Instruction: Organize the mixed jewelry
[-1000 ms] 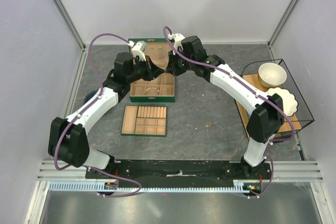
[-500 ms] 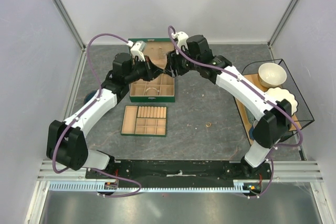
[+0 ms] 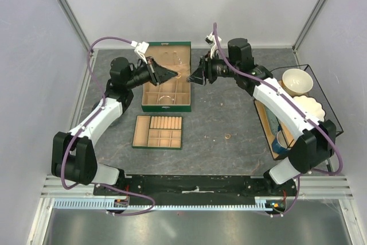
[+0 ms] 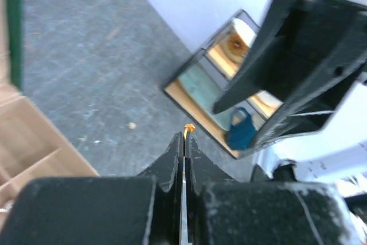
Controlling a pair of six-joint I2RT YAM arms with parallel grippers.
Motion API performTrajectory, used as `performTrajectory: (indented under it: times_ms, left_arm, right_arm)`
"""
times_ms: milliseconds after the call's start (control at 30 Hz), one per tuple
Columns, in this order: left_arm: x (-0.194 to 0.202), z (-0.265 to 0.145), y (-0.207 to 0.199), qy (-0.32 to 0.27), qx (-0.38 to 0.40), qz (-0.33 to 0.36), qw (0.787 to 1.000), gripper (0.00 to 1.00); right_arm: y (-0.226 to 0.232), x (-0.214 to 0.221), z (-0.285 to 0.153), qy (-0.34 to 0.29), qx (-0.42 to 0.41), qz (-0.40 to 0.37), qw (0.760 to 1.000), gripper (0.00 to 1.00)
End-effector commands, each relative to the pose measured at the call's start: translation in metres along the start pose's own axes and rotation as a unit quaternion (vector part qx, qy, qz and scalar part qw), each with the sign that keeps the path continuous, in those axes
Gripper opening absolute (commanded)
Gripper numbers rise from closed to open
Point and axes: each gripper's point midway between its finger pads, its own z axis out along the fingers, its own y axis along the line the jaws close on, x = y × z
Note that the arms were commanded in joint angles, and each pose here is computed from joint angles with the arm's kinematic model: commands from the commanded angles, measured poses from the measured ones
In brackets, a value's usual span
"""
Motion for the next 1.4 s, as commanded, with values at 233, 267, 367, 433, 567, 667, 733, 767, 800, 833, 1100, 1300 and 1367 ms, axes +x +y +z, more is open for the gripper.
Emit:
performTrajectory:
  times_ms: [233,267,367,433,567,667,733,767,800,833,1100,1300,1367]
  left_arm:
    - [-0.002,-0.012,-0.066,0.012,0.161,-0.008,0.987,0.01]
    - [-0.003,-0.013,-0.067,0.012,0.163,-0.006,0.987,0.02]
    - [0.001,-0.012,-0.064,0.016,0.160,-0.010,0.987,0.01]
    - [0.002,-0.012,-0.063,0.017,0.160,-0.012,0.987,0.02]
    - [0.003,-0.012,-0.064,0.018,0.161,-0.013,0.987,0.01]
    - [0.003,-0.012,-0.063,0.017,0.159,-0.014,0.987,0.01]
    - [0.002,-0.013,-0.063,0.016,0.159,-0.012,0.987,0.01]
    - [0.002,-0.013,-0.063,0.016,0.159,-0.013,0.987,0.02]
    - [0.002,-0.013,-0.063,0.016,0.159,-0.014,0.987,0.02]
    - [0.003,-0.013,-0.064,0.017,0.160,-0.014,0.987,0.02]
    - [0.004,-0.013,-0.063,0.018,0.159,-0.013,0.987,0.02]
    - [0.008,-0.013,-0.062,0.021,0.158,-0.015,0.987,0.01]
    - [0.011,-0.013,-0.062,0.024,0.159,-0.016,0.987,0.02]
  right_arm:
    - [0.052,-0.010,0.003,-0.036,-0.165,0.016,0.985,0.55]
    - [0.052,-0.011,0.003,-0.037,-0.167,0.017,0.985,0.54]
    - [0.056,-0.013,0.003,-0.040,-0.174,0.019,0.984,0.53]
    - [0.055,-0.015,0.003,-0.042,-0.173,0.018,0.984,0.52]
    - [0.053,-0.013,0.004,-0.041,-0.172,0.021,0.984,0.46]
    - [0.052,-0.012,0.006,-0.039,-0.172,0.024,0.984,0.40]
    - [0.052,-0.011,0.006,-0.039,-0.171,0.023,0.984,0.37]
    - [0.051,-0.011,0.007,-0.038,-0.170,0.025,0.984,0.36]
    - [0.051,-0.011,0.006,-0.039,-0.169,0.024,0.985,0.34]
    - [0.050,-0.011,0.007,-0.040,-0.168,0.024,0.985,0.33]
    - [0.050,-0.012,0.007,-0.040,-0.167,0.024,0.985,0.23]
    - [0.049,-0.013,0.008,-0.041,-0.166,0.023,0.985,0.17]
    - [0.049,-0.013,0.008,-0.041,-0.165,0.022,0.985,0.16]
